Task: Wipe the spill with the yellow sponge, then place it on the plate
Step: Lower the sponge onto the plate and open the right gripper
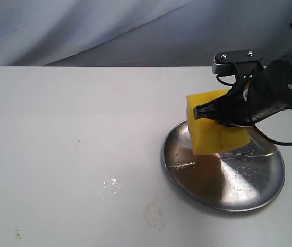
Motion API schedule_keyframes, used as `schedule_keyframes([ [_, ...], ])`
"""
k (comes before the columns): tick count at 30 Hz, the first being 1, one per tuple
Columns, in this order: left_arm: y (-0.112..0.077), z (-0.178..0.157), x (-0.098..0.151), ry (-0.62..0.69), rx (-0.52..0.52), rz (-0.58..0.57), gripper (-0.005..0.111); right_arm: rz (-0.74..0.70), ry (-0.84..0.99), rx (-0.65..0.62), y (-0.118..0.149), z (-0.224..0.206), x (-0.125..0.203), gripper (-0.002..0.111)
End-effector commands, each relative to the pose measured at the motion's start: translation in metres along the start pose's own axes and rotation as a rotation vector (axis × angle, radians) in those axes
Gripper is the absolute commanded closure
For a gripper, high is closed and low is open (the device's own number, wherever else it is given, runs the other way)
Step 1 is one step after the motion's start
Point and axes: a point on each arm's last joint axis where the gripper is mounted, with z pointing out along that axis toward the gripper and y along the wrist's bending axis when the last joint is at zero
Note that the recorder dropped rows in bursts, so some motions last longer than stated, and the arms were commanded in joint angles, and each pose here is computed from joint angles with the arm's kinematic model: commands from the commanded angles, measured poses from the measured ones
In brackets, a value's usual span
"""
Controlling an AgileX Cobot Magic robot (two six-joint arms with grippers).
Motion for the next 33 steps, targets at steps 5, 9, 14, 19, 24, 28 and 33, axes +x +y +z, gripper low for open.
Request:
schedule_keyframes([
  [5,0.0,0.0,-0.001,-0.009,-0.001,-0.003,0.107,0.015,0.03,0.01,-0.002,0.005,0.005,0.038],
  [9,0.0,0.0,-0.001,-0.009,-0.001,-0.003,0.107,-0.028,0.061,0.053,-0.007,0.002,0.008,0.03],
  [14,0.0,0.0,-0.001,-0.009,-0.001,-0.003,0.107,-0.079,0.056,0.123,-0.016,-0.026,0.006,0.03],
  [19,0.0,0.0,-0.001,-0.009,-0.001,-0.003,0.107,-0.076,-0.05,0.123,-0.021,-0.071,0.002,0.033],
  [24,0.0,0.0,-0.001,-0.009,-0.001,-0.003,0.107,0.0,-0.2,0.034,-0.024,-0.108,0.021,0.061],
  [28,0.0,0.0,-0.001,-0.009,-0.001,-0.003,0.107,0.06,-0.333,-0.053,-0.027,-0.13,0.043,0.086],
  [33,0.0,0.0,-0.001,-0.009,-0.001,-0.003,0.107,0.142,-0.438,-0.123,-0.033,-0.145,0.071,0.108],
])
